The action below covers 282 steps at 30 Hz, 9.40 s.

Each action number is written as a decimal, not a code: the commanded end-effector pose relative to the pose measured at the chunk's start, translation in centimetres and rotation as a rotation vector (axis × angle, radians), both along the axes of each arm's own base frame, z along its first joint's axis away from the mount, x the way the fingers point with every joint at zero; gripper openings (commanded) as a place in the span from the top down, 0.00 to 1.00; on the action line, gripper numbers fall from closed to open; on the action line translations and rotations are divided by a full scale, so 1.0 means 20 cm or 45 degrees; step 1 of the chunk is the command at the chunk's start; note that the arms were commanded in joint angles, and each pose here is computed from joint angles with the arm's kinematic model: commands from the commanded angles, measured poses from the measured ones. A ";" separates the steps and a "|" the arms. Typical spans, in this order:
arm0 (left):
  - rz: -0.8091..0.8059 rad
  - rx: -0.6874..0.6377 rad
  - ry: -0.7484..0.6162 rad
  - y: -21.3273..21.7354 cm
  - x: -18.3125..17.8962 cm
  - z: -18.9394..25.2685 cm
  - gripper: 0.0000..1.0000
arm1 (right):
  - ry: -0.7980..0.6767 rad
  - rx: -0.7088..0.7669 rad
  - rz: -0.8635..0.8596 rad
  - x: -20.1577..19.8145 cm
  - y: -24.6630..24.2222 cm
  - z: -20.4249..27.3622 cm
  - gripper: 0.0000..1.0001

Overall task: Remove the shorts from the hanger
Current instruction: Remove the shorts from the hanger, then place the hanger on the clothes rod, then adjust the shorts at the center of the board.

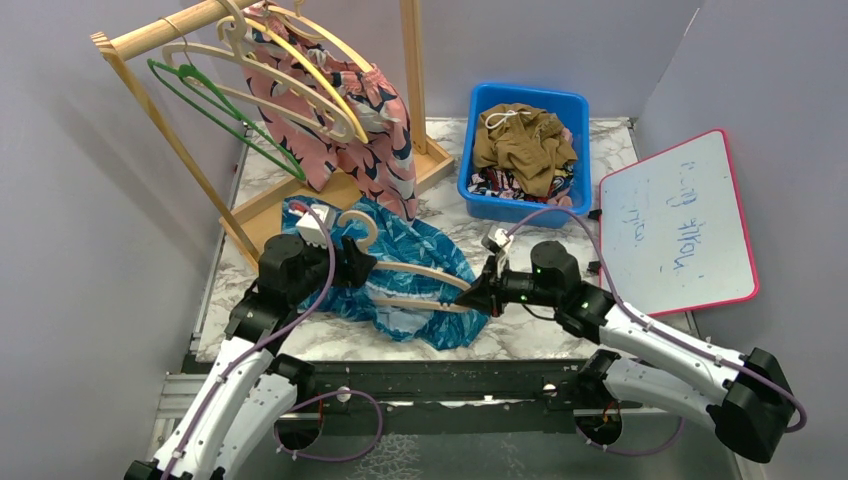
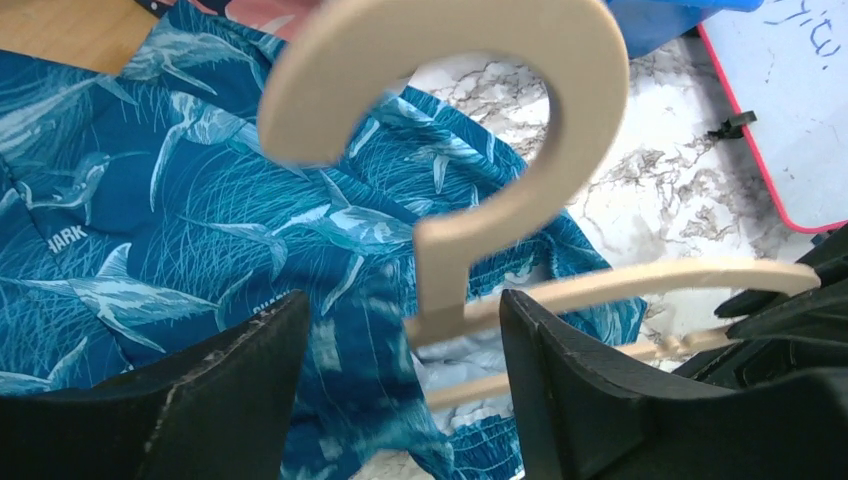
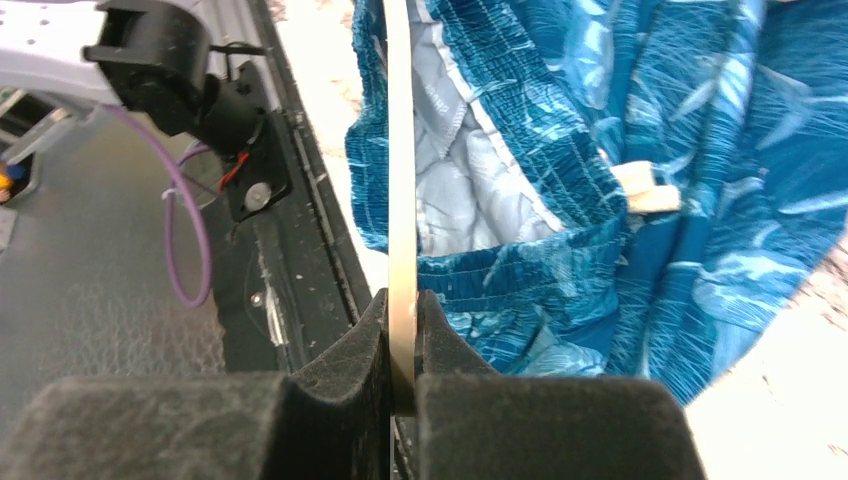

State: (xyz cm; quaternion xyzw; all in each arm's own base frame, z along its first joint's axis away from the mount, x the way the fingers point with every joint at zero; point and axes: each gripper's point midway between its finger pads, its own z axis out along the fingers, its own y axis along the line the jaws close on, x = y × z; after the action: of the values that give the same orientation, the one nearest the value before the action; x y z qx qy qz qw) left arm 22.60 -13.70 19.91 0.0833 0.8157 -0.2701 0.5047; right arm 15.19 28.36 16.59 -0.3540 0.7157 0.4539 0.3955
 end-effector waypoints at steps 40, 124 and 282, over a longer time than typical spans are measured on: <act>0.237 0.186 0.332 0.12 0.12 -0.34 0.62 | 0.040 0.139 0.133 -0.11 0.04 0.35 0.99; 0.167 0.110 0.315 0.07 0.10 -0.28 1.00 | -0.790 0.202 -0.542 0.65 0.04 1.23 0.99; 0.321 0.090 0.076 0.20 0.09 -0.06 0.24 | -0.183 -0.812 -0.245 0.60 0.69 -0.69 0.01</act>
State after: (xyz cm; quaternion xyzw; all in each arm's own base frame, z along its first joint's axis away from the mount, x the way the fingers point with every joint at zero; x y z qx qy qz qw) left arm 23.94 -10.17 17.62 -0.0025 0.8535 -0.1850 0.4872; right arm 26.69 43.39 5.48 -0.4130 0.8078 0.1918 0.3743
